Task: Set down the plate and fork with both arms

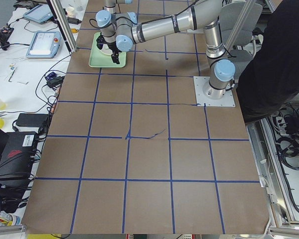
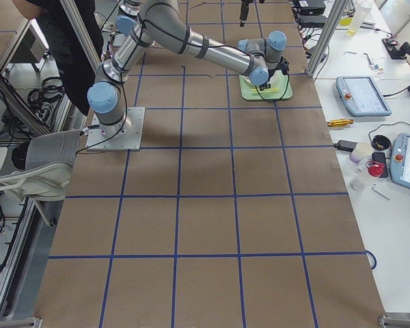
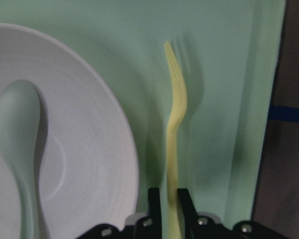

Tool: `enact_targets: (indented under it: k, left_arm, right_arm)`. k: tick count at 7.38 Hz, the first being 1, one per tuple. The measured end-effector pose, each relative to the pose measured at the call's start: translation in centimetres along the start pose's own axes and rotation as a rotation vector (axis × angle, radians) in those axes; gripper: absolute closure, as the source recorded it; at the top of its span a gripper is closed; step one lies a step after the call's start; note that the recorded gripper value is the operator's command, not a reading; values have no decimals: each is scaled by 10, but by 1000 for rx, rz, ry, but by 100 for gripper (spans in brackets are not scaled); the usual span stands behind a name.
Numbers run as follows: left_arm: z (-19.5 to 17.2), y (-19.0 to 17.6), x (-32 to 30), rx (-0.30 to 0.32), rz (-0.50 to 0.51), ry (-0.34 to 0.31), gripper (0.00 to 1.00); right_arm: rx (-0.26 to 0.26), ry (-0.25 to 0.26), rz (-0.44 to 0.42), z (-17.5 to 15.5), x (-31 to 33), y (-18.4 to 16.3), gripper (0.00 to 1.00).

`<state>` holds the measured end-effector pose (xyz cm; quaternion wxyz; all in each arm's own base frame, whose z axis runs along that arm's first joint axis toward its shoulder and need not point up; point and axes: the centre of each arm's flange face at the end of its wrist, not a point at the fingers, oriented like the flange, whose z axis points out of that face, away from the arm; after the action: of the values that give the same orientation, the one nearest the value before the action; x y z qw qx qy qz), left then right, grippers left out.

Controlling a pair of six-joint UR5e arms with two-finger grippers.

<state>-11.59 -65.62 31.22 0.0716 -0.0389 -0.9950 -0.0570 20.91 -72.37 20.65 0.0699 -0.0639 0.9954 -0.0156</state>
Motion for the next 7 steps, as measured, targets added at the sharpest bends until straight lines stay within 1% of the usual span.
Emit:
enact_targets:
  k: [1,2,3,4,5,6,7]
  left_arm:
    - [0,0,0,0,0,0,0]
    - [-1,0,1,3,0,0,0]
    - [-5,2,2,9,-2,-1,0]
    - [-14,6,4,17,-4,-9,0]
    - [-28,14,6,24,-4,-41,0]
    - [-44,26,10,25,-7,-87,0]
    - [-61,41,15,17,-28,-112,0]
  right_arm:
    - [10,3,5,-8,-1,0,0]
    - [29,9,11,-24,-2,2,0]
    - [40,17,25,-50,-5,7,0]
    - [24,37,42,-81,-8,18,0]
    - [-8,70,51,-118,-10,36,0]
    - [-36,92,56,-156,-14,57,0]
    - [-62,110,60,-192,-17,81,0]
